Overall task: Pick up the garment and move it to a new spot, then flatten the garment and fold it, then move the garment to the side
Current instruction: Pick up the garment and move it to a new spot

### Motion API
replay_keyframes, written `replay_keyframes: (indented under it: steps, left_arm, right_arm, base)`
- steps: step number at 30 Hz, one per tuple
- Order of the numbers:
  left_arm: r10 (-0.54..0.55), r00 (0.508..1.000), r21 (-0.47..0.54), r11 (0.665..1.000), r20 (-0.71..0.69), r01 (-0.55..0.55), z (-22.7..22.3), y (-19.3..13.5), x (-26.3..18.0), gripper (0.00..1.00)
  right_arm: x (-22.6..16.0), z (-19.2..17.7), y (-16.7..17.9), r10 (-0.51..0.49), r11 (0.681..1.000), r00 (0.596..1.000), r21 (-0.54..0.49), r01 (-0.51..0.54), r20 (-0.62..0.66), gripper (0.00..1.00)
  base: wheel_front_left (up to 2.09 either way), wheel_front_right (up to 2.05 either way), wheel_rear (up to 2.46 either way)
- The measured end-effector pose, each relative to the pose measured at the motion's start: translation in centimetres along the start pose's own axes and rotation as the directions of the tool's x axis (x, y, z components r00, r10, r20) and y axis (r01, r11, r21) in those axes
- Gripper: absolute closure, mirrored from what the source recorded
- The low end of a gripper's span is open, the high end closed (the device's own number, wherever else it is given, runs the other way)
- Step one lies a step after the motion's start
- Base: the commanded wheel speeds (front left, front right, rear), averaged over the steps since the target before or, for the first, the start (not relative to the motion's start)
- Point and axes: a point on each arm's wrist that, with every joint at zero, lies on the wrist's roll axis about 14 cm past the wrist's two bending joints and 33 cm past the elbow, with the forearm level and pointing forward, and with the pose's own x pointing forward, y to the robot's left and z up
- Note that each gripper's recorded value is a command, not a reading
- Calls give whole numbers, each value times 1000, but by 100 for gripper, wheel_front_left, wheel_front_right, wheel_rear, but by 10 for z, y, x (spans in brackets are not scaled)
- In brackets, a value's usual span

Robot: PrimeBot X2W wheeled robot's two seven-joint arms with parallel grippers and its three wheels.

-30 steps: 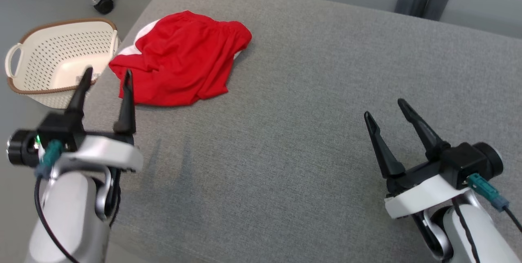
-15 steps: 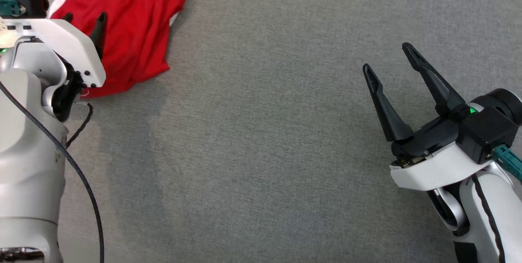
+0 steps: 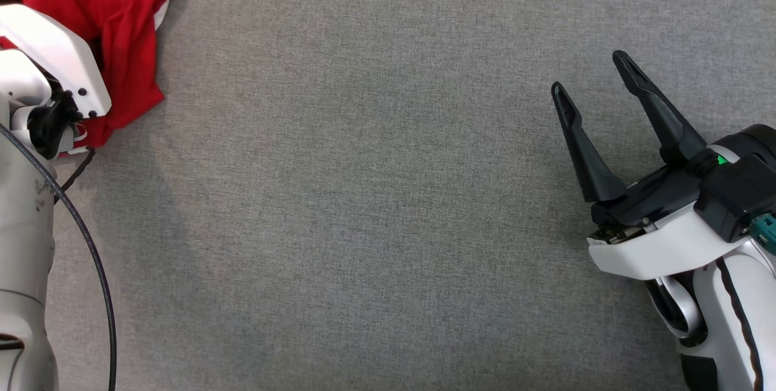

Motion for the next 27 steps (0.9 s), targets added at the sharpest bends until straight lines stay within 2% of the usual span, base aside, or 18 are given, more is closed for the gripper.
replay_keyframes:
  steps: [3, 7, 10, 12, 19, 23, 27]
  left_arm:
    - [0, 1000, 7, 1000, -15, 0, -1, -2, 3, 100]
    - [12, 999, 12, 1000, 33, -13, 3, 2, 2, 100]
    - [17, 994, 17, 1000, 112, -19, 17, 5, -4, 100]
    - [11, 977, 20, 1000, 214, -15, 38, 4, -12, 100]
    - [-32, 859, 22, 999, 512, 24, 101, -5, -58, 100]
    - [-100, 771, 62, 995, 629, 79, 129, -26, -90, 100]
    - [-195, 704, 137, 981, 683, 138, 142, -58, -117, 100]
  right_arm:
    - [0, -3, -2, -6, 1000, 1000, 3, 6, -5, 0]
    - [1, -6, -2, -6, 1000, 1000, 8, 6, -6, 0]
    - [3, -2, 2, 3, 1000, 1000, 6, -3, 2, 0]
    - [4, 4, 5, 8, 1000, 1000, 2, -8, 16, 0]
    - [2, 28, 11, -2, 1000, 998, -13, 3, 61, 0]
    - [-3, 47, 10, -25, 999, 995, -24, 28, 98, 0]
    - [-11, 66, 7, -58, 997, 989, -34, 63, 134, 0]
  base:
    - [0, 0, 0]
    - [0, 0, 0]
    - [0, 0, 0]
    - [0, 0, 0]
    - [0, 0, 0]
    - [0, 0, 0]
    - [0, 0, 0]
